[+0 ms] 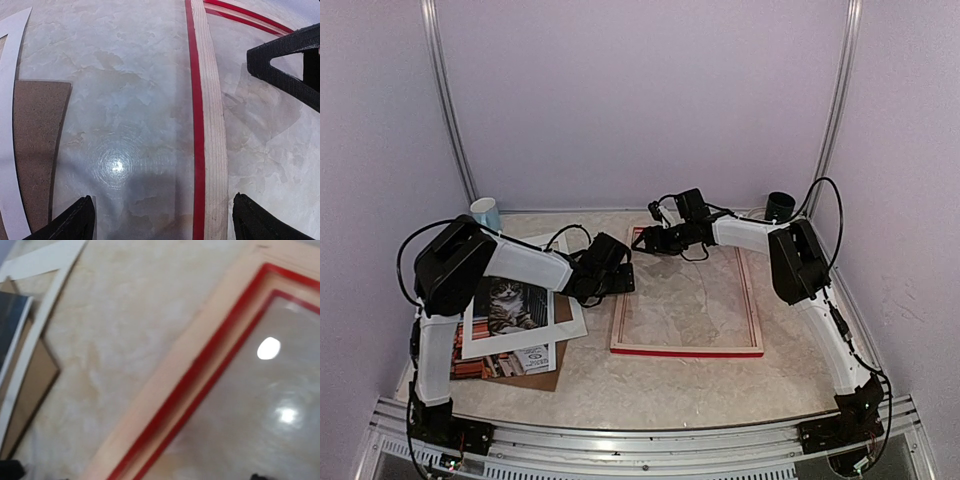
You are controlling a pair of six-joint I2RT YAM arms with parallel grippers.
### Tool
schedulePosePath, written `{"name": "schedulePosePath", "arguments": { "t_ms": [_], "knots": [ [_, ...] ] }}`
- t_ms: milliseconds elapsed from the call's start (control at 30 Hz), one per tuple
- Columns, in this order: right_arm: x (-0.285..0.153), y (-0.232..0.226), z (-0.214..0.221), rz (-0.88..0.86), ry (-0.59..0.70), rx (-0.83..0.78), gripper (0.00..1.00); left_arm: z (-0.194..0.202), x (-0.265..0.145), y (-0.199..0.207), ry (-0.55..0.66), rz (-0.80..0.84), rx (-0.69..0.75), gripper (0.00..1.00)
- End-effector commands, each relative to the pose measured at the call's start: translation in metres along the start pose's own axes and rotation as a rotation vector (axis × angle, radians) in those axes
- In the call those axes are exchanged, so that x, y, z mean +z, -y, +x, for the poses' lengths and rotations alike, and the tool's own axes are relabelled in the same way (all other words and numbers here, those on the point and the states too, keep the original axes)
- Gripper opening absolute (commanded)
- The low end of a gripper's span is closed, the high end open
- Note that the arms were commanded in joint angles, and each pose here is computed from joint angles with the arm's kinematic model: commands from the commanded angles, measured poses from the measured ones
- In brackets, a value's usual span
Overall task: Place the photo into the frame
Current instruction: Press the glass panel against the frame body.
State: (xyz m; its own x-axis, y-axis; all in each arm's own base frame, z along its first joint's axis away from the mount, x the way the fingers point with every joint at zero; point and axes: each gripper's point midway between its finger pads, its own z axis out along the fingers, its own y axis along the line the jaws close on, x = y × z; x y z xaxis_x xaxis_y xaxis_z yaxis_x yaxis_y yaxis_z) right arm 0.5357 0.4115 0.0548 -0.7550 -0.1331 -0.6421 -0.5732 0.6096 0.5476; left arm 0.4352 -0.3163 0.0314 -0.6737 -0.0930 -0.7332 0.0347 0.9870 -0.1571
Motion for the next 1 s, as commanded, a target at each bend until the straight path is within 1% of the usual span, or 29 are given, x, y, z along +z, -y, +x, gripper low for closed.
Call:
{"name": "schedulePosePath", "arguments": {
  "t_ms": [0,167,367,533,633,800,967],
  "knots": [
    [0.008,0.021,0.016,0.105,-0.041,0.013,0.77,-0.012,-0.012,0.003,0.04,0.015,-0.021,0.95],
    [0.006,0.022,0.012,0.114,-0.03,0.005,0.78,-0.011,-0.012,0.003,0.041,0.014,-0.022,0.95],
    [-0.008,0.018,0.002,0.053,0.003,0.01,0.78,-0.01,-0.011,0.004,0.041,0.018,-0.024,0.95],
    [-0.026,0.042,0.002,0.097,0.02,0.057,0.79,-0.007,-0.009,0.005,0.034,0.025,-0.023,0.95],
    [-0.034,0.048,-0.002,0.116,0.04,0.054,0.79,-0.007,-0.009,0.004,0.039,0.023,-0.024,0.95],
    [-0.047,0.034,-0.012,0.134,0.047,-0.031,0.82,-0.008,-0.013,0.003,0.055,0.03,-0.028,0.95],
    [-0.072,0.002,-0.009,0.249,-0.065,-0.242,0.87,-0.013,-0.024,0.01,0.087,0.045,0.005,0.97]
  ]
}}
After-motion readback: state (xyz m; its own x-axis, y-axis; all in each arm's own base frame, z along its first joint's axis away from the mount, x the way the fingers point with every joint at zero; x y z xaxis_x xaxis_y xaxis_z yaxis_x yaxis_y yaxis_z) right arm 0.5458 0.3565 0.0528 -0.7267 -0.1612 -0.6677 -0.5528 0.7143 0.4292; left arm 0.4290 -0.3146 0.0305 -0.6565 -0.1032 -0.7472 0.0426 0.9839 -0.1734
